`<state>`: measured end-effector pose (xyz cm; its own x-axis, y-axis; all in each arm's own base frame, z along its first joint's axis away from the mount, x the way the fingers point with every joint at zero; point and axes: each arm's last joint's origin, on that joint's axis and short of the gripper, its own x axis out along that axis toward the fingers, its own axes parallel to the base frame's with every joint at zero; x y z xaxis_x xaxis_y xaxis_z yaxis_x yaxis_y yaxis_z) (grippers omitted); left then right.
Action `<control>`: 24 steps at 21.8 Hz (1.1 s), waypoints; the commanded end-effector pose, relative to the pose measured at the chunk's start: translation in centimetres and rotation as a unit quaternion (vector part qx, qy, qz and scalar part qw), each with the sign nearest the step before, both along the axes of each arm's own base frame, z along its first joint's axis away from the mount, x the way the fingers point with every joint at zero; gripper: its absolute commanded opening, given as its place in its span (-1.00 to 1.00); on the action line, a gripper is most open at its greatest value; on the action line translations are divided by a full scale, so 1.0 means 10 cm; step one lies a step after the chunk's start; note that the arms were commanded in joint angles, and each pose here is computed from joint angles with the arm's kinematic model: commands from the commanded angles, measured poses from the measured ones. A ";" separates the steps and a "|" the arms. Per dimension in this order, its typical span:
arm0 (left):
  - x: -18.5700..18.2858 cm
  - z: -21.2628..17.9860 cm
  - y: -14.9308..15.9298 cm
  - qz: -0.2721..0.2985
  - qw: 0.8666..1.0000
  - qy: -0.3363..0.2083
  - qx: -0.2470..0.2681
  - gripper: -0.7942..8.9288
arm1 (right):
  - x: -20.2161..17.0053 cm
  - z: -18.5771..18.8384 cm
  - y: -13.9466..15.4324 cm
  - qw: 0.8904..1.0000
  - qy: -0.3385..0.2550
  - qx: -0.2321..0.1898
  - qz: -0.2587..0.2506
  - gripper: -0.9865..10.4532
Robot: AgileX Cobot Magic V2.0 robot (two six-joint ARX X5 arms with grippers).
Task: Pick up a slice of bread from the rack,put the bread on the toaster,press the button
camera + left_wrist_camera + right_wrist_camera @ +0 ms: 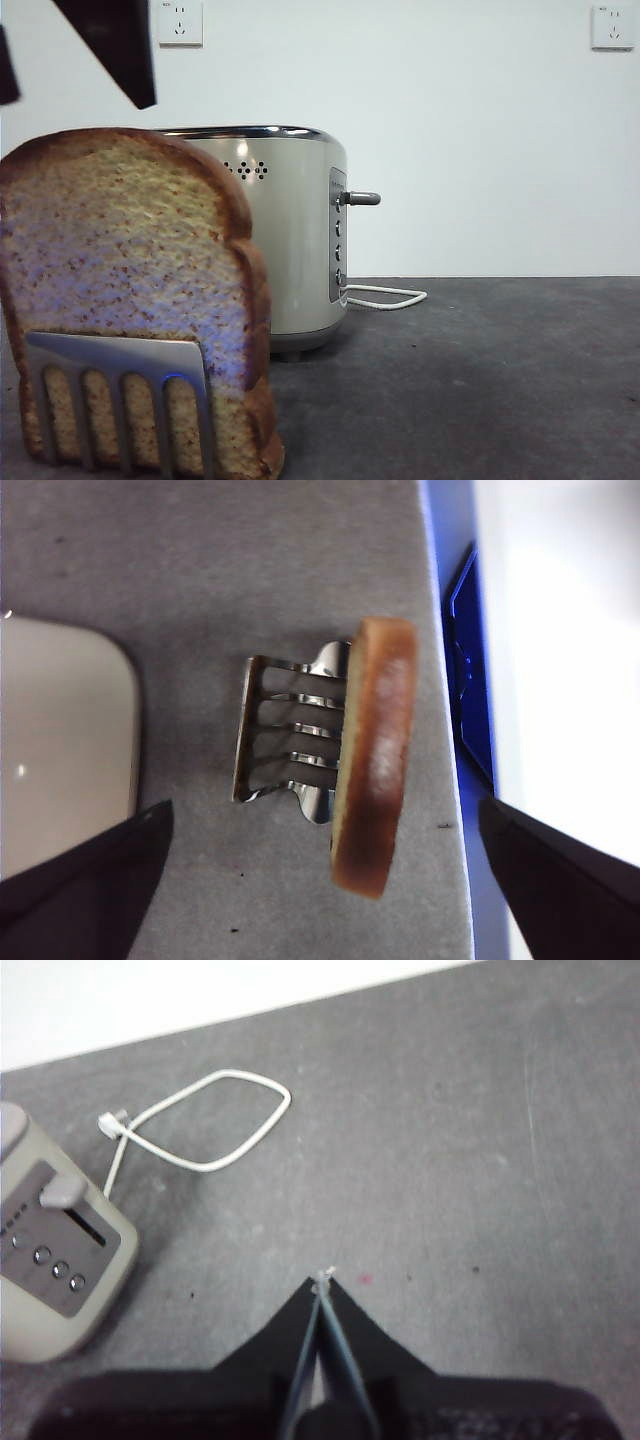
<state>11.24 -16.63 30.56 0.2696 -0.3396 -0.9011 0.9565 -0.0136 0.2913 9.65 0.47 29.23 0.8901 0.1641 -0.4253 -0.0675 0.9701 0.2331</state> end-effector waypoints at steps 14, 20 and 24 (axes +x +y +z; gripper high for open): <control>0.06 -0.19 -0.18 -0.013 0.999 0.029 0.044 0.30 | -0.01 -0.01 0.00 1.000 0.007 -0.009 0.006 -0.84; 0.07 -0.28 -0.25 -0.021 0.996 0.044 0.068 -0.29 | -0.01 -0.01 0.00 1.000 0.006 -0.024 0.014 -0.84; 0.07 -0.30 -0.27 -0.044 0.995 0.042 0.082 -0.74 | -0.03 -0.03 0.00 0.999 0.018 -0.025 0.014 -0.84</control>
<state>12.04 -19.22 27.54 0.1720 -0.2089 -0.9627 0.9744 -0.1073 0.1974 9.42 0.47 28.77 0.8665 0.1641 -0.4715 -0.0794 0.9777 0.1942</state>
